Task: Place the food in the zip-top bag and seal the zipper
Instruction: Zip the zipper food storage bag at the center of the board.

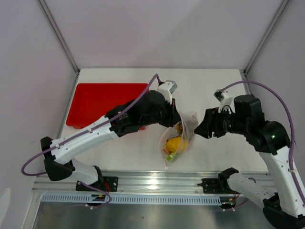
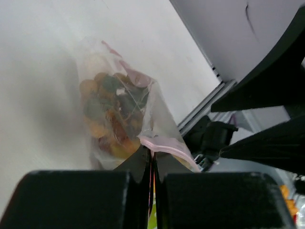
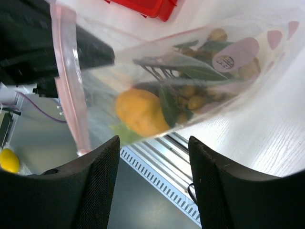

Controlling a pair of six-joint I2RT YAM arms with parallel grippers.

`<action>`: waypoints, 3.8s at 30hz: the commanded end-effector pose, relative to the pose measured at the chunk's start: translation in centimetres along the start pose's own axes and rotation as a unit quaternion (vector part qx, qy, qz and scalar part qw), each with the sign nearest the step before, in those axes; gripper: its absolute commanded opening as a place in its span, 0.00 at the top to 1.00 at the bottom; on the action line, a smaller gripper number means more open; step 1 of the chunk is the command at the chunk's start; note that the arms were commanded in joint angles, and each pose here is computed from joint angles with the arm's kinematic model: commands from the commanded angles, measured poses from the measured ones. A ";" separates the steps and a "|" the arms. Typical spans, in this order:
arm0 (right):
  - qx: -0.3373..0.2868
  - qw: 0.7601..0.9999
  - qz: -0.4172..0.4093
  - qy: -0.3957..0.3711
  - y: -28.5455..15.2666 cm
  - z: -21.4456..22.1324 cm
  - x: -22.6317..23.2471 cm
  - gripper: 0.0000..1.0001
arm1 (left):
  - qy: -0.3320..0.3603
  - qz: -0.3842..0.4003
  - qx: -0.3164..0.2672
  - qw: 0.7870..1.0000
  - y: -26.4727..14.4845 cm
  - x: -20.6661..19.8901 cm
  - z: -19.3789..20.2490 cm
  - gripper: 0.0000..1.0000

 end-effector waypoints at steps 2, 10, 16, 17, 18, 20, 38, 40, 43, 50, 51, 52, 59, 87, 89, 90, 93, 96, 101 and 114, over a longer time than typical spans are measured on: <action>-0.002 0.998 -0.043 -0.038 -1.0 1.2 1.2 0.39 | -0.108 -0.006 -0.051 0.993 -2.3 -0.6 -4.3 1.00; 0.039 0.994 -0.077 -0.072 0.5 2.6 3.5 0.40 | -0.164 -0.022 -0.089 0.982 -1.6 -0.8 -7.5 0.99; 0.033 0.989 -0.095 -0.105 1.1 3.4 6.4 0.36 | -0.199 -0.061 -0.113 0.971 -1.1 0.6 -8.4 0.99; 0.031 0.991 -0.079 -0.105 1.7 3.7 6.1 0.36 | -0.208 -0.063 -0.118 0.969 -1.2 0.8 -8.6 0.99; 0.029 0.991 -0.073 -0.110 2.0 3.9 6.2 0.36 | -0.210 -0.067 -0.124 0.968 -1.2 0.9 -8.8 0.99; 0.028 0.990 -0.062 -0.124 2.5 5.0 6.4 0.35 | -0.216 -0.072 -0.130 0.965 -1.4 1.1 -9.0 1.00; -0.076 0.977 0.108 -0.165 5.8 5.9 6.0 0.50 | -0.240 -0.086 -0.141 0.957 -1.9 1.8 -9.1 0.99; -0.090 0.976 0.116 -0.159 5.8 5.6 5.7 0.55 | -0.242 -0.087 -0.142 0.956 -2.0 1.9 -8.9 1.00; -0.103 0.978 0.099 -0.153 6.0 5.5 6.2 0.60 | -0.245 -0.092 -0.143 0.954 -2.2 2.2 -8.7 1.00; -0.097 0.976 0.108 -0.162 7.0 6.2 5.9 0.73 | -0.246 -0.101 -0.147 0.953 -2.4 2.6 -8.6 0.99; -0.096 0.976 0.112 -0.161 7.1 6.4 5.8 0.73 | -0.247 -0.102 -0.147 0.952 -2.4 2.7 -8.5 0.99; -0.094 0.976 0.113 -0.162 7.2 6.6 5.7 0.74 | -0.248 -0.101 -0.146 0.952 -2.4 2.8 -8.5 0.99; -0.095 0.973 0.136 -0.163 5.4 5.8 5.4 1.00 | -0.216 -0.083 -0.140 0.963 -2.7 2.8 -7.2 0.99; 0.147 0.925 -0.231 -0.263 -3.9 11.6 11.8 1.00 | 0.390 0.353 -0.279 0.803 -17.8 -5.5 -0.4 0.01; 0.162 0.920 -0.241 -0.263 -4.0 12.1 12.1 1.00 | 0.397 0.390 -0.214 0.803 -15.9 -5.9 1.3 0.00; 0.168 0.920 -0.239 -0.262 -3.9 12.2 12.1 1.00 | 0.408 0.426 -0.213 0.778 -17.2 -7.1 1.0 0.00; 0.177 0.918 -0.244 -0.259 -4.0 12.6 12.2 1.00 | 0.397 0.486 -0.159 0.762 -16.4 -7.8 2.8 0.01; 0.171 0.918 -0.251 -0.255 -4.3 12.3 12.4 1.00 | 0.387 0.519 -0.133 0.751 -15.6 -8.2 3.9 0.00; 0.158 0.917 -0.264 -0.253 -4.8 11.9 12.8 1.00 | 0.378 0.550 -0.102 0.738 -14.2 -8.6 5.2 0.01; 0.143 0.920 -0.260 -0.256 -5.0 11.3 12.6 1.00 | 0.353 0.565 -0.006 0.746 -11.3 -9.8 8.0 0.01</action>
Point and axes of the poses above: each gripper's point midway between its finger pads, its own y axis out along the fingers, its own x axis along the line the jaws close on, z = x × y, the point moved 2 cm from there along -y, back along the fingers, and after that the axes turned 7 degrees about y, right-handed, at the moved point
